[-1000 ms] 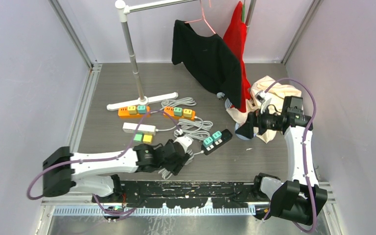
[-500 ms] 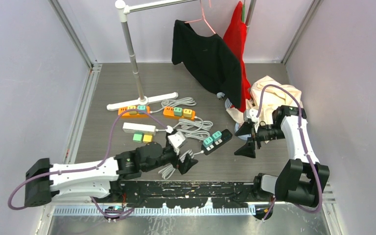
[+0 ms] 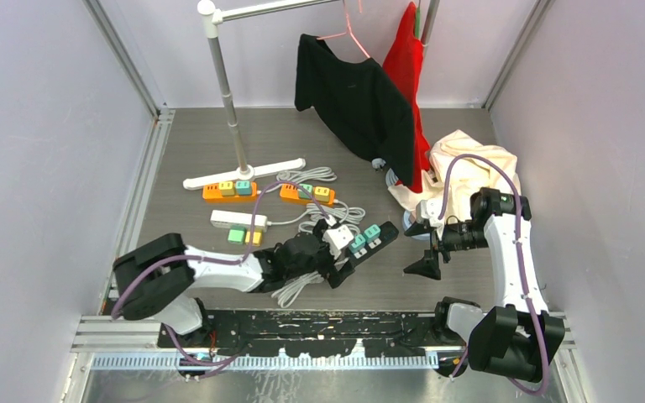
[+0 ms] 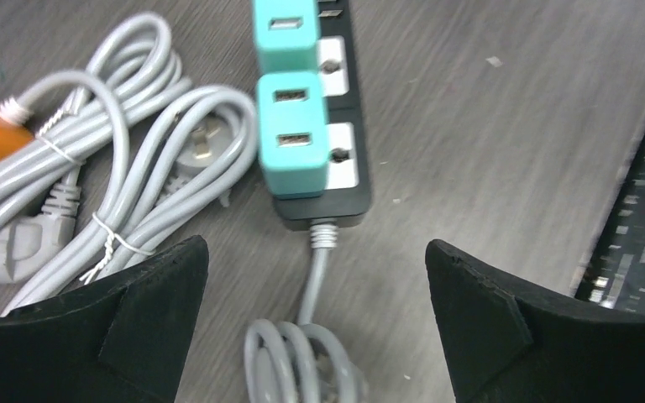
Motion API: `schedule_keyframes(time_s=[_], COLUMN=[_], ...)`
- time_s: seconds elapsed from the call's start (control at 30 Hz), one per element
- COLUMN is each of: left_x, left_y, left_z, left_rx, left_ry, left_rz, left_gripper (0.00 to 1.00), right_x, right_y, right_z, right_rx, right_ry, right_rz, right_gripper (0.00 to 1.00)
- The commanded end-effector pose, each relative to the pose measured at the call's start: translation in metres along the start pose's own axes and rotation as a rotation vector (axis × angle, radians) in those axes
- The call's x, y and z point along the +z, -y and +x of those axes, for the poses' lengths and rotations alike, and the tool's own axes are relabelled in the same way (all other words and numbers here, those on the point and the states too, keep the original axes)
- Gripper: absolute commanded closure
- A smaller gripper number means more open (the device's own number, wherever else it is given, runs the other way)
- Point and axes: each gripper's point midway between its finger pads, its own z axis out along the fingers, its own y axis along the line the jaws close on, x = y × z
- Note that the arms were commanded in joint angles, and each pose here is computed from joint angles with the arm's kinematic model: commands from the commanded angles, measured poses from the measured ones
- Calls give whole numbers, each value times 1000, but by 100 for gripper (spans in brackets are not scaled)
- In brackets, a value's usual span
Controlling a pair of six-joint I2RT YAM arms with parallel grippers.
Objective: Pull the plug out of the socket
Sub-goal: Move the socket to the center of the board.
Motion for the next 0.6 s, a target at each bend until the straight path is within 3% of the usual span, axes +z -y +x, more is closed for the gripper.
schedule_keyframes(time_s=[0.0, 0.33, 0.57], left_x=[23, 49, 67], left_y=[-4, -1, -7], left_z=[-32, -4, -4], left_rx=[-23, -170, -106], left_ry=[114, 18, 20], left_rz=[22, -5, -133], left_gripper=[0, 10, 17], right_x=[0, 0, 1], right_y=[-5, -7, -8], right_z=[-3, -3, -3], right_rx=[-4, -16, -19], right_ry=[2, 1, 3], right_rz=[-8, -12, -12], right_gripper=[0, 0, 0])
